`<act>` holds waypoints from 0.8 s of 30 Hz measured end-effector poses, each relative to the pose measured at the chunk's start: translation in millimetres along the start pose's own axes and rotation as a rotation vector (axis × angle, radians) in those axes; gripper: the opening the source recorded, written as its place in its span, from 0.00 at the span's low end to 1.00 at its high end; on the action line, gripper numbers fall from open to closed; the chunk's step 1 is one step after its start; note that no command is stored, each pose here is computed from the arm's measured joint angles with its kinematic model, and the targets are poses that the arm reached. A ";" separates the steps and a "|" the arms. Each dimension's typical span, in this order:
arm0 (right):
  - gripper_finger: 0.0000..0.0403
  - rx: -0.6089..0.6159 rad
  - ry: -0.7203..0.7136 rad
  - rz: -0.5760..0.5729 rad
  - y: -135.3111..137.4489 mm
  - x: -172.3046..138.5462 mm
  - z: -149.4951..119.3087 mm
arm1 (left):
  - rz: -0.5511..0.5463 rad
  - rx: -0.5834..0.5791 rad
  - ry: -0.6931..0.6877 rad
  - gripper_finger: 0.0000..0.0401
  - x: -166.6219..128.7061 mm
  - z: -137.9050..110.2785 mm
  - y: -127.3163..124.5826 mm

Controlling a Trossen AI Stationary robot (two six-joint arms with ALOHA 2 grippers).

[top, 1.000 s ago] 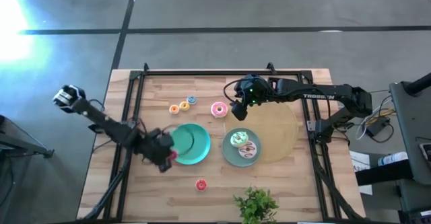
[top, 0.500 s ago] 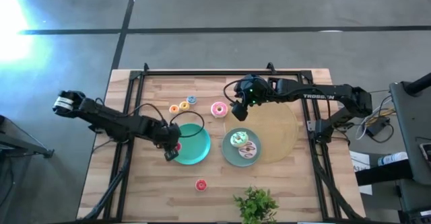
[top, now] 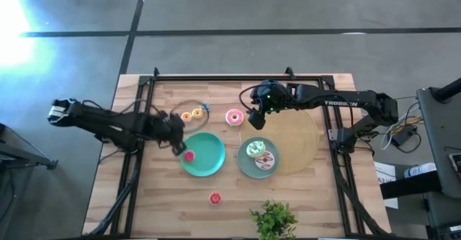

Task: Pick & Place donuts
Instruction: Put the small white donut on the blue plate

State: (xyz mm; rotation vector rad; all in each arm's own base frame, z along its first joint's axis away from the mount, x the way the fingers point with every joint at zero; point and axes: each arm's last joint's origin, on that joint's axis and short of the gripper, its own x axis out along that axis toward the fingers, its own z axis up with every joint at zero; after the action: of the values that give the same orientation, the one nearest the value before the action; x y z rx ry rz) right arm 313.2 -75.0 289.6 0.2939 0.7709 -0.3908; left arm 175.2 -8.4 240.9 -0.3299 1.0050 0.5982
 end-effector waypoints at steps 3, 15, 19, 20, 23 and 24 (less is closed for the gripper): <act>0.54 0.008 -0.001 -0.007 -3.2 0.3 0.7 | -0.011 -0.119 0.065 0.29 18.6 9.3 20.1; 0.54 0.042 0.001 -0.010 -4.6 0.4 0.7 | -0.012 -0.503 0.008 0.29 76.4 38.0 113.3; 0.54 0.049 0.002 -0.010 -4.6 0.4 0.7 | -0.042 -0.450 0.080 0.29 87.9 36.0 114.6; 0.54 0.049 0.002 -0.010 -4.6 0.4 0.7 | -0.060 -0.438 0.100 0.29 90.8 35.3 113.5; 0.54 0.049 0.001 -0.011 -4.6 0.4 0.7 | -0.067 -0.423 0.135 0.29 100.7 35.1 111.6; 0.54 0.049 0.001 -0.011 -4.6 0.4 0.7 | -0.058 -0.419 0.135 0.29 103.8 35.6 111.9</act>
State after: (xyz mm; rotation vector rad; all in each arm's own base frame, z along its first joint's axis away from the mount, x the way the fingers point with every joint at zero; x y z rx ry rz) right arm 311.8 -79.5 289.3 0.3360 0.7651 -0.4200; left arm 172.9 131.6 170.6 -0.7755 0.9905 0.7402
